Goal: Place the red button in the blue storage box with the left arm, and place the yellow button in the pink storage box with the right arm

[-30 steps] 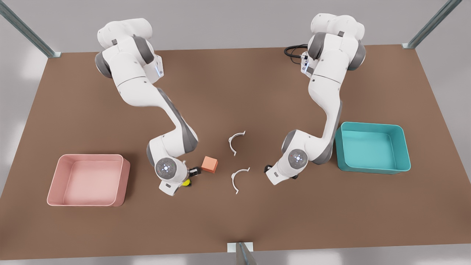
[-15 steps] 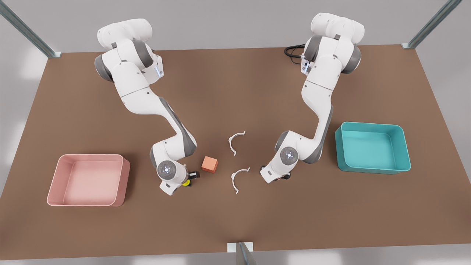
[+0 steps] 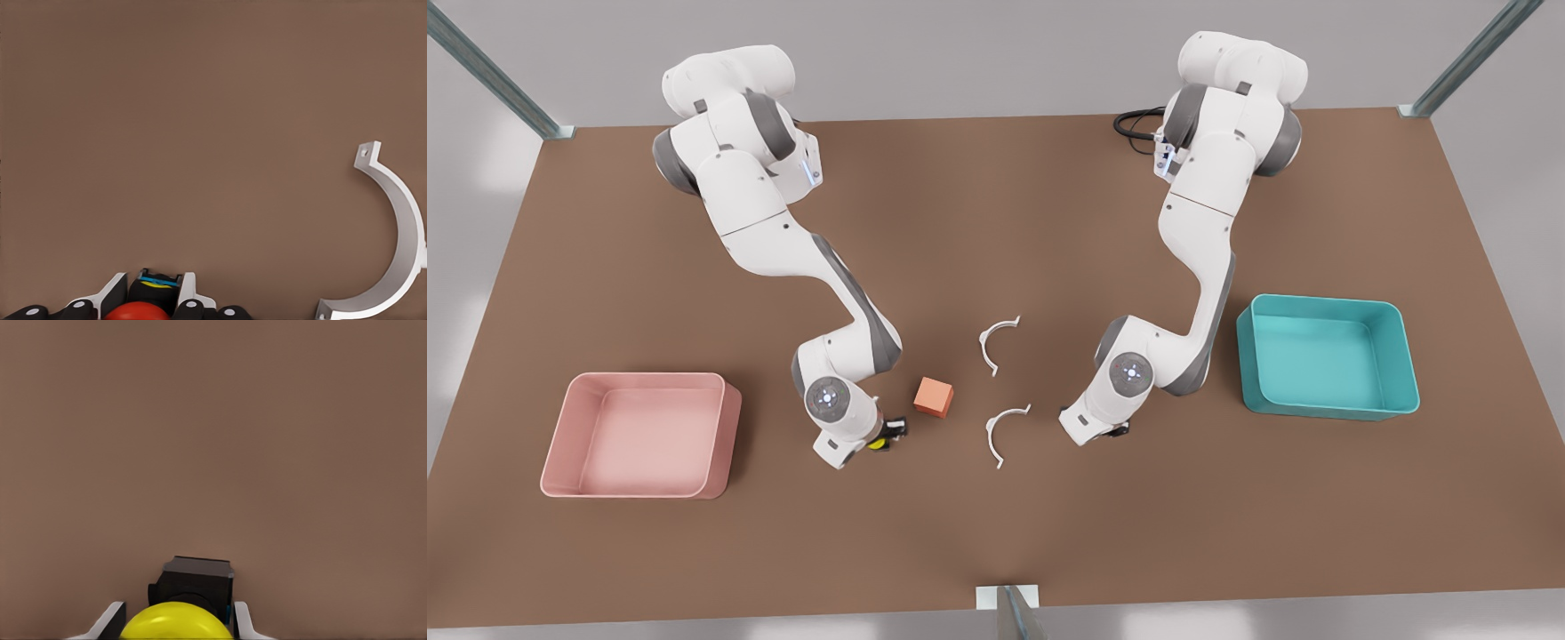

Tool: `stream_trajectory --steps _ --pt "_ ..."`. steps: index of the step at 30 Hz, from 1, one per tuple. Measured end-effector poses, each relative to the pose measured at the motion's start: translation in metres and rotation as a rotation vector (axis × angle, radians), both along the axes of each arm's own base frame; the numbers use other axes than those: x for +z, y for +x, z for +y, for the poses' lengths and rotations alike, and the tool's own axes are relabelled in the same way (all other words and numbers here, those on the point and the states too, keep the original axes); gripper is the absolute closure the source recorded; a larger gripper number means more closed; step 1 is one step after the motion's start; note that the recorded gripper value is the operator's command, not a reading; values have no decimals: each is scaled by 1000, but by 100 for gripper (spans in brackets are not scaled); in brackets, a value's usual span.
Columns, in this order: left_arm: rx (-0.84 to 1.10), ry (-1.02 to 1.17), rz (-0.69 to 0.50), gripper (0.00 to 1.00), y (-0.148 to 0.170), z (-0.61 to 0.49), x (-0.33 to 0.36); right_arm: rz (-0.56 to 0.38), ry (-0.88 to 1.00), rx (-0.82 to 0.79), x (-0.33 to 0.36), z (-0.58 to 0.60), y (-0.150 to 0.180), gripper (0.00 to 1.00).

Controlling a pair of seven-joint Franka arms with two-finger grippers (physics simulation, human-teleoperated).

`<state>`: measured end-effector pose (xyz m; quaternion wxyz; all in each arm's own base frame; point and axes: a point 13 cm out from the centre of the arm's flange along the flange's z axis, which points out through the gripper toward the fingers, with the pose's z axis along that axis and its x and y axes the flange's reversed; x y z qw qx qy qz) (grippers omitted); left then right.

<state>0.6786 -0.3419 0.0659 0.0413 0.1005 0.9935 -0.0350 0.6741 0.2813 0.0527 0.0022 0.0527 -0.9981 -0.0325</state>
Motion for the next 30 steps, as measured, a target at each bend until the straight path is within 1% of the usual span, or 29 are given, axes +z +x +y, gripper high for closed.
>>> stream_trajectory --steps 2,4,7,8,10,13,15,17,20,23,28,29,30 --pt "8 0 -19 49 6 5 30 2 2 -6 -3 -4 -2 32" --pt "22 5 -33 49 3 20 79 1 3 -10 -5 -5 -4 39" --pt "71 17 -26 49 -18 70 134 -8 8 -12 -3 -4 -3 50" --pt "93 20 -21 49 -24 92 148 -13 11 -11 0 -3 -2 55" --pt "140 27 -13 49 -32 140 172 -29 19 -8 9 1 2 55" --pt "216 39 10 49 -42 228 189 -83 35 -6 54 3 18 55" --pt "268 43 29 49 -42 294 190 -114 40 -18 94 -12 29 55" --pt "300 39 57 49 -46 352 186 -125 37 -28 128 -28 34 54" --pt "299 36 110 49 -64 413 179 -113 20 -41 161 -60 27 54" --pt "258 31 176 49 -83 450 162 -81 -2 -68 177 -108 19 54" --pt "184 15 301 49 -112 496 91 -25 -25 -127 181 -211 3 53" --pt "169 13 319 14 -118 503 81 -20 -27 -133 182 -230 1 53" --pt "150 9 330 0 -121 507 74 -17 -28 -138 183 -247 0 54"
